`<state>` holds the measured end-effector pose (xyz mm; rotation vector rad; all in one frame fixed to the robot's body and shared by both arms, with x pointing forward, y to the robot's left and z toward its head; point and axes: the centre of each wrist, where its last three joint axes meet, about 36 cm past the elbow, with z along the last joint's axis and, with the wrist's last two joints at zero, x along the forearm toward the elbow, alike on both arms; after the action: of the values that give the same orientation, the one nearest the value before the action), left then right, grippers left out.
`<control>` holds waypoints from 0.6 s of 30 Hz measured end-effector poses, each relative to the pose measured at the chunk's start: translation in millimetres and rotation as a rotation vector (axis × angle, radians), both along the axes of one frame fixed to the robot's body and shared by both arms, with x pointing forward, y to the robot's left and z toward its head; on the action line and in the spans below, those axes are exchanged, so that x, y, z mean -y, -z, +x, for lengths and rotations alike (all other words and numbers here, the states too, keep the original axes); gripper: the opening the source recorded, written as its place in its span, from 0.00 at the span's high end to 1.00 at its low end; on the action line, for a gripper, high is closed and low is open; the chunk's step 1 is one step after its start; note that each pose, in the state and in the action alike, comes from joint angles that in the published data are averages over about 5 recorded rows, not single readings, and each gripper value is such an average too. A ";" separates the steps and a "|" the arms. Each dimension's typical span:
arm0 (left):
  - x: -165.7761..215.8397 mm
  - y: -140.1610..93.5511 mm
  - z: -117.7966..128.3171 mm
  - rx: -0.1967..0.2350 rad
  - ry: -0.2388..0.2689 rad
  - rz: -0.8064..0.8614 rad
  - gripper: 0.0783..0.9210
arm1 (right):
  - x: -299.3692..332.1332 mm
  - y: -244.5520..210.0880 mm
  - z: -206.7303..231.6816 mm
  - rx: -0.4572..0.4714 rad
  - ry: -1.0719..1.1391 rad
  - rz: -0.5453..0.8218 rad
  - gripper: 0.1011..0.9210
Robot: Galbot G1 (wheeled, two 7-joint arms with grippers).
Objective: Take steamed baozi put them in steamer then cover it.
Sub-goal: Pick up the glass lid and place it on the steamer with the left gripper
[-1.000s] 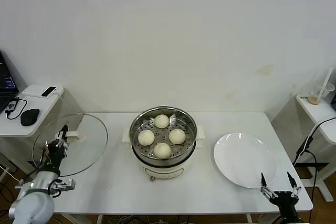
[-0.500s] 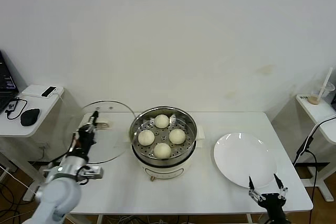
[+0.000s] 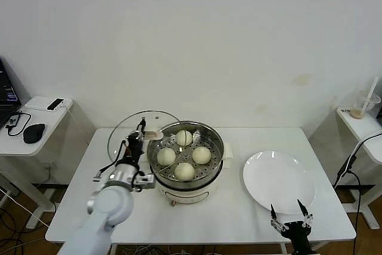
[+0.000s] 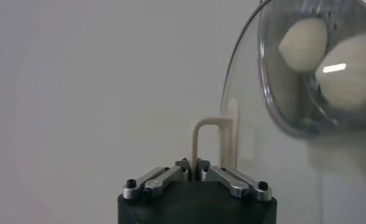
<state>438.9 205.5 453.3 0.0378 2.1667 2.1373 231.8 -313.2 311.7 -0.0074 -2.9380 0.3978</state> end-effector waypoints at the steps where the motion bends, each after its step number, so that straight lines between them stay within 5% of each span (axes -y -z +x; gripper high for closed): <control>1: 5.5 -0.2 2.9 -0.002 -0.004 -0.003 0.93 | -0.7 1.3 0.6 -0.004 -0.003 -0.002 0.12; 18: 103.0 6.0 15.9 -0.075 -0.007 -0.047 0.93 | -12.6 20.2 0.8 -0.064 -0.034 -0.018 0.12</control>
<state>454.8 102.5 447.4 0.1092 2.2605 2.1202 232.6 -300.6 291.6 0.0528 -2.8749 0.4208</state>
